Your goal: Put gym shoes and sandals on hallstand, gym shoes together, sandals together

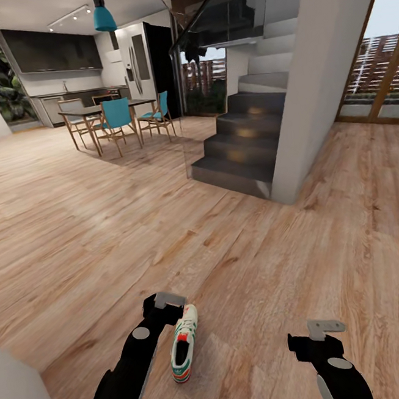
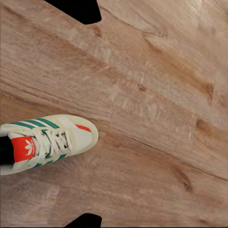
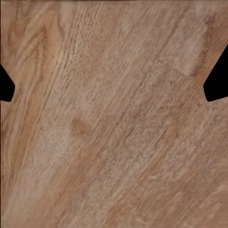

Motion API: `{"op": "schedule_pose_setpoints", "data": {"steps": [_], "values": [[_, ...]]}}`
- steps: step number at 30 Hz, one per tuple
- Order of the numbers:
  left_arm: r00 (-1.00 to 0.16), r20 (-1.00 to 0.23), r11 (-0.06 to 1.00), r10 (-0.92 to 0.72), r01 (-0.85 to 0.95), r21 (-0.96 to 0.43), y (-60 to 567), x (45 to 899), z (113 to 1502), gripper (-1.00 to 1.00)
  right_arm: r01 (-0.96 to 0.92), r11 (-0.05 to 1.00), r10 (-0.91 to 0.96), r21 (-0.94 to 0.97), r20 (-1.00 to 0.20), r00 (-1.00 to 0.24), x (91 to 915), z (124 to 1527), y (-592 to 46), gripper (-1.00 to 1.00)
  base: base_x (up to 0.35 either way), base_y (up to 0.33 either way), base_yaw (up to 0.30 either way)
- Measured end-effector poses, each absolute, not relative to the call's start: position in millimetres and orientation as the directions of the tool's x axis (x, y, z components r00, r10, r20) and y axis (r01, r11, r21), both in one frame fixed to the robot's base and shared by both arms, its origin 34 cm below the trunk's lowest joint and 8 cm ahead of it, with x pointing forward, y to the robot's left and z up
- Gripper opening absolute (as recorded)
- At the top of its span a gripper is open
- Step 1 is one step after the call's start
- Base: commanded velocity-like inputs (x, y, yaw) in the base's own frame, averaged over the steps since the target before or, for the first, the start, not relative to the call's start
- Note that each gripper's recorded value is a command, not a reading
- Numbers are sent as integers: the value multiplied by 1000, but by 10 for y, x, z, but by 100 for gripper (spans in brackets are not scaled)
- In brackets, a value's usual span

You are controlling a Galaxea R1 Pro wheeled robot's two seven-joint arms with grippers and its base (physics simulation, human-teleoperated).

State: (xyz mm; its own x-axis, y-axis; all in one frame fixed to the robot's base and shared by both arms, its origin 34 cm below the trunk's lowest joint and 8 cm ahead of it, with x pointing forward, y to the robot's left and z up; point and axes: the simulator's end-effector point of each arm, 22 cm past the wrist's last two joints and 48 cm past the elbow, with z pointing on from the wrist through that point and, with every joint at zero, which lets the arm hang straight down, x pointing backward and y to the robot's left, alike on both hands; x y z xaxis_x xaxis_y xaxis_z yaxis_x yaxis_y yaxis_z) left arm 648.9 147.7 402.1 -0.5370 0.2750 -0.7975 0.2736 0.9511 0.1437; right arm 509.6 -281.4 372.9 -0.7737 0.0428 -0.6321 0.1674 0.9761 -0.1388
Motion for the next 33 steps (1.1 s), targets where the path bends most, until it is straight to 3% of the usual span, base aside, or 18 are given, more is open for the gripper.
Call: {"op": "schedule_pose_setpoints", "data": {"steps": [8, 19, 26, 33], "values": [[-546, -792, 953, 271, 270, 140, 1501, 6438, 3975, 100, 166, 976, 43, -137, -632, -774, 5097, 3728, -2802, 100, -17, -17, -132], [-546, -795, 954, 264, 267, 134, 1505, 6417, 3961, 100, 164, 977, 43, -135, -632, -774, 5099, 3726, -2786, 100, -210, -1, -6], [-437, -890, 982, 129, 183, 53, 1688, 6613, 4223, 100, 163, 978, 42, -134, -632, -774, 5100, 3726, -2785, 100, -18, 0, 0], [-465, -879, 985, 103, 171, 25, 1734, 6514, 3957, 100, 172, 977, 42, -125, -680, -732, 5437, 3946, -2790, 100, -1, 0, 0]]}}
